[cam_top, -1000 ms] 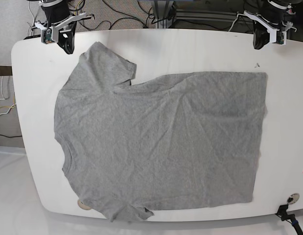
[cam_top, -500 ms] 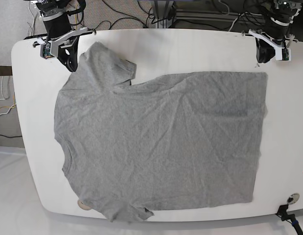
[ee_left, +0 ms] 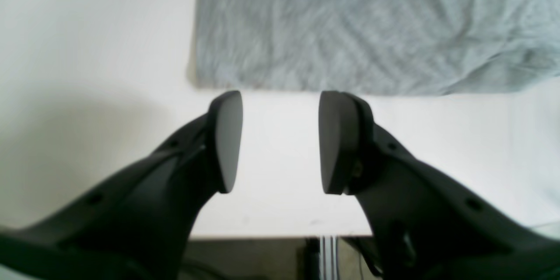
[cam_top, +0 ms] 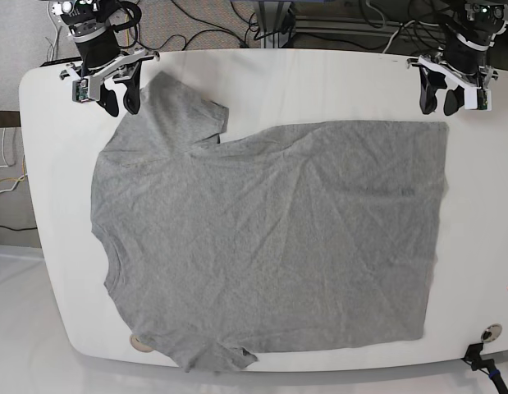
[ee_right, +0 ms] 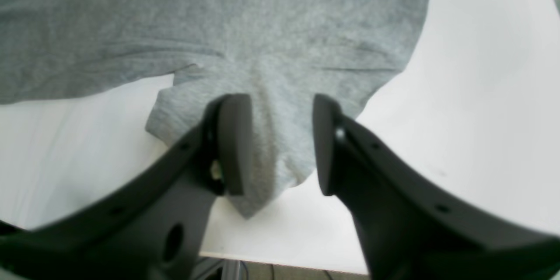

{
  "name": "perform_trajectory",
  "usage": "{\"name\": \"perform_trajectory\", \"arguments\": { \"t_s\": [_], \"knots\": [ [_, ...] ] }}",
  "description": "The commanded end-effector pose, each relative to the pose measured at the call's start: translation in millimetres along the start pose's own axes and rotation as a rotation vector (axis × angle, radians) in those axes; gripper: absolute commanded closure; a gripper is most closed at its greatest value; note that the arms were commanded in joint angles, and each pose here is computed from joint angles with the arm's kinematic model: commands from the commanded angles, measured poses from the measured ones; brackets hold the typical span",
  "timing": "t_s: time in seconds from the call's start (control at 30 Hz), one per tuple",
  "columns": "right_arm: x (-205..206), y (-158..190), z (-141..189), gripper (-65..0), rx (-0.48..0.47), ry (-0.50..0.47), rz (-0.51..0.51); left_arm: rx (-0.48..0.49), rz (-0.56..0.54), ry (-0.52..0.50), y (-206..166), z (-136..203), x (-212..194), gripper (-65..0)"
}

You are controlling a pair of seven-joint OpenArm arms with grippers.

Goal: Fold the T-shirt properly
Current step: 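Lower both grippers toward the shirt's shoulder corners, then position the left gripper at the shirt's shoulder edge and close it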

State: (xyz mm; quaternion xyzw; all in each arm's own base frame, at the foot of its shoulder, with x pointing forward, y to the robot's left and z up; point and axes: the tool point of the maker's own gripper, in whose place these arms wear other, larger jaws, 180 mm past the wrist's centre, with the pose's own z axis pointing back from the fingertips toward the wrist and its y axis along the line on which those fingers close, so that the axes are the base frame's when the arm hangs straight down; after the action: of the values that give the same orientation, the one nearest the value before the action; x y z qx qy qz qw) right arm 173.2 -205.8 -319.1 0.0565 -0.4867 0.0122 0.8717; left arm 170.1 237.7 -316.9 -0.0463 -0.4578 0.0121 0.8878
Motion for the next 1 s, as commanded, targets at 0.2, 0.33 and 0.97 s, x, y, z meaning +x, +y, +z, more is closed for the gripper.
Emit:
{"name": "perform_trajectory", "arguments": {
  "t_s": [0.2,0.33,0.97],
  "knots": [
    [23.0,-57.4,23.1,-23.1,-0.085,-0.112,-0.182,-0.055,0.013,-0.053,-7.7,-12.5,32.6,-13.8],
    [6.0,-71.2,26.1,-21.3,-0.064,-0.087,-0.306,-0.125,0.124,-0.011,-7.4,-18.1,31.2,-13.6],
    [-27.5,-70.2,2.4,-20.9,0.025,0.008,-0.515,-0.04,0.235,0.069,40.5,-19.1,4.8,-17.5]
  ]
}}
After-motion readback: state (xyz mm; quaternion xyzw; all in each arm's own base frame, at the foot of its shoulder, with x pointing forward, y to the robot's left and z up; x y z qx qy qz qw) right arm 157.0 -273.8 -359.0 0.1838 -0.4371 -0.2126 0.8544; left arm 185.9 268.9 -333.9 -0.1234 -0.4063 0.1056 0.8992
